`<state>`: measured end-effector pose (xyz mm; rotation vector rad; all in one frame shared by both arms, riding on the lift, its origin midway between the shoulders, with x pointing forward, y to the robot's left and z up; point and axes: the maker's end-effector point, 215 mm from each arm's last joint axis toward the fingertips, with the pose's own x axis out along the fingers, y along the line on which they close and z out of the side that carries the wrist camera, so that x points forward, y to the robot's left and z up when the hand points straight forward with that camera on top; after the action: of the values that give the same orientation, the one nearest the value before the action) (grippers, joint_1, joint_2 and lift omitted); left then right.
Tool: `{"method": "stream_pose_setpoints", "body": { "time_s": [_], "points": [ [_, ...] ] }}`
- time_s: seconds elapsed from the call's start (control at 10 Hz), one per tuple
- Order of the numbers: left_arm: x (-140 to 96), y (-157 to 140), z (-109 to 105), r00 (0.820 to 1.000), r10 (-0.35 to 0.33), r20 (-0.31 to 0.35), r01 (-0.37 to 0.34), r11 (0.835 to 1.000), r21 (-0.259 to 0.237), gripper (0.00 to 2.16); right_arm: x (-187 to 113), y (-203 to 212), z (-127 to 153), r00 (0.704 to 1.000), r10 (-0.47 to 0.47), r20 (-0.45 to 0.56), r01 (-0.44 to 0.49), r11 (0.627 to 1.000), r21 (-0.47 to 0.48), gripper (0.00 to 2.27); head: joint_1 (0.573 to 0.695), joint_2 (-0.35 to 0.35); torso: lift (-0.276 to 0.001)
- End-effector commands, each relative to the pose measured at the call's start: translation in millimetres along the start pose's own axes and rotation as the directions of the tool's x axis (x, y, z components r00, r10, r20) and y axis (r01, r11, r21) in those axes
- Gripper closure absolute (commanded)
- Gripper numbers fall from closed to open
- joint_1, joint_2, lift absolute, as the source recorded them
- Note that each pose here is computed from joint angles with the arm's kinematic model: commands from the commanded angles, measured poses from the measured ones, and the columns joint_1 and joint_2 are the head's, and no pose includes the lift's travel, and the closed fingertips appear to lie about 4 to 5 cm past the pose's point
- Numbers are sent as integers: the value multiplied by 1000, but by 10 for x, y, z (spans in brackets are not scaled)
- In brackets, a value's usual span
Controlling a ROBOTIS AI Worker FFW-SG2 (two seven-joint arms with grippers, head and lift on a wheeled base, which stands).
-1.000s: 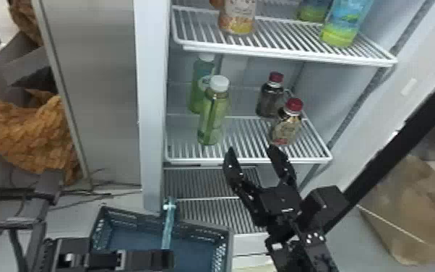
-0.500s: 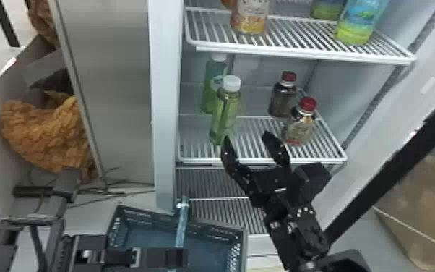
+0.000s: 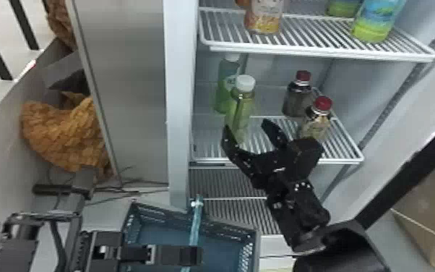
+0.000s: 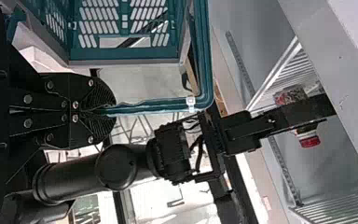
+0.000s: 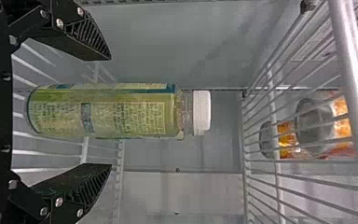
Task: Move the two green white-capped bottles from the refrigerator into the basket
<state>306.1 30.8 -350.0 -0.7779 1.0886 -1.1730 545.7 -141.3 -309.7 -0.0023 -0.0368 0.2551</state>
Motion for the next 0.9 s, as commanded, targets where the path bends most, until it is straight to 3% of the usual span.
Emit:
{"method": "stream_pose_setpoints", "body": {
  "time_s": [0.0, 0.6, 0.8],
  "points": [
    [5, -3, -1, 1000, 0, -2, 0, 1000, 1, 1161, 109, -39, -1, 1000, -2, -10, 1, 1000, -6, 239, 695, -146, -263],
    [4, -15, 13, 1000, -1, -3, 1, 1000, 6, 1161, 497, 59, -31, 999, 49, -22, -50, 998, -27, 274, 695, -128, -263],
    [14, -22, 12, 1000, -2, -6, 2, 1000, 8, 1161, 510, -12, -93, 998, 35, -58, -37, 999, -31, 648, 695, -118, -263]
  ]
}}
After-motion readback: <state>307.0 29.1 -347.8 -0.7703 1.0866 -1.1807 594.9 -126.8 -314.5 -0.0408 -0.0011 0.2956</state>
